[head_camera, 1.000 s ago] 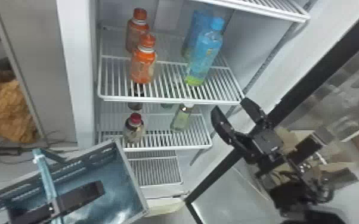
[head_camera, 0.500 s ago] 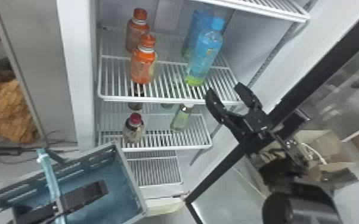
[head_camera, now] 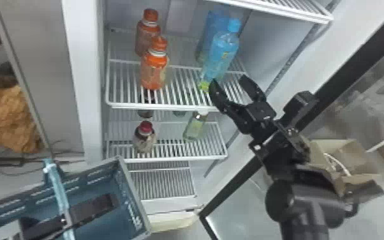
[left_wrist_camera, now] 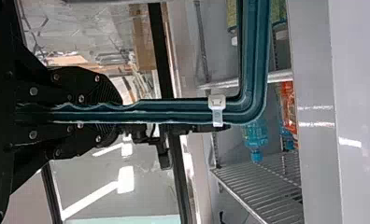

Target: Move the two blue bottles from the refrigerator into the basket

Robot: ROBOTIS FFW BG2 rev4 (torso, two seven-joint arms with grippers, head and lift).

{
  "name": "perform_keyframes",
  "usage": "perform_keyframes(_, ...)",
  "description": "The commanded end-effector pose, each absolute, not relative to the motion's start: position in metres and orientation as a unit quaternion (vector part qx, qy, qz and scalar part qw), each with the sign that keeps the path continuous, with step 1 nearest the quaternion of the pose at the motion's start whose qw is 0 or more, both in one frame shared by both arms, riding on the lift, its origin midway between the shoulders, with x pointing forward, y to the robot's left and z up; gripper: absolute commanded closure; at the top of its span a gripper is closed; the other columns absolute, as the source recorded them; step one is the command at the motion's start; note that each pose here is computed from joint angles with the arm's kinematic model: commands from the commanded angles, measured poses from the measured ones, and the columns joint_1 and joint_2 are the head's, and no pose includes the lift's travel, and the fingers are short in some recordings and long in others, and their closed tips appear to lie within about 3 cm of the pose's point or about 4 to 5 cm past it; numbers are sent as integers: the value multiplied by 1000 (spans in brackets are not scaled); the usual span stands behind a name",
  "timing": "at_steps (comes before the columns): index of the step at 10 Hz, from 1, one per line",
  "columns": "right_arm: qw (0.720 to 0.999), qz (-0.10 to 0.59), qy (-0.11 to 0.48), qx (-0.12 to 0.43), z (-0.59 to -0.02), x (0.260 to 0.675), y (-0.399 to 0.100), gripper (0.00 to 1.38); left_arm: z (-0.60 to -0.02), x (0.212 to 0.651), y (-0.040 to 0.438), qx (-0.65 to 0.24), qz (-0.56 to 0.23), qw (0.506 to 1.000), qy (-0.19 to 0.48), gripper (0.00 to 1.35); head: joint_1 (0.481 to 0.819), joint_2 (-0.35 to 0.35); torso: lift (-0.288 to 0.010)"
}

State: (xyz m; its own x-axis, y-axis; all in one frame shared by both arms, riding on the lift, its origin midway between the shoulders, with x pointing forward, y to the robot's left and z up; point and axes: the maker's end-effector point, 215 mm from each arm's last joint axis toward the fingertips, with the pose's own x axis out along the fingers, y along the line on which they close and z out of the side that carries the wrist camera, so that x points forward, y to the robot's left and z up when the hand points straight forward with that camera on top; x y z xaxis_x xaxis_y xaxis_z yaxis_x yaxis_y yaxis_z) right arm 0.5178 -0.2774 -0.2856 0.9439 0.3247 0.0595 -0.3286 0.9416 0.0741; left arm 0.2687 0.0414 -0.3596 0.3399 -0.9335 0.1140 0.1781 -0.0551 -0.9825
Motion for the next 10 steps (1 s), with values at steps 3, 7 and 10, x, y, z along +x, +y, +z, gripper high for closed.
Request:
perform_keyframes(3,983,174,-15,47,-294,550,-263,107,-359,268,38,-561,-468,594,338,1202,695,-327,-10)
perform_keyframes(7,986,161,-14,46,-293,582,-267,113,-360,269,35,-563,-470,589,339,1202,695,-299,-10)
perform_keyframes(10,983,177,-10,54,-295,596,-256,533,-359,269,34,-563,-470,589,339,1202,695,-292,-10)
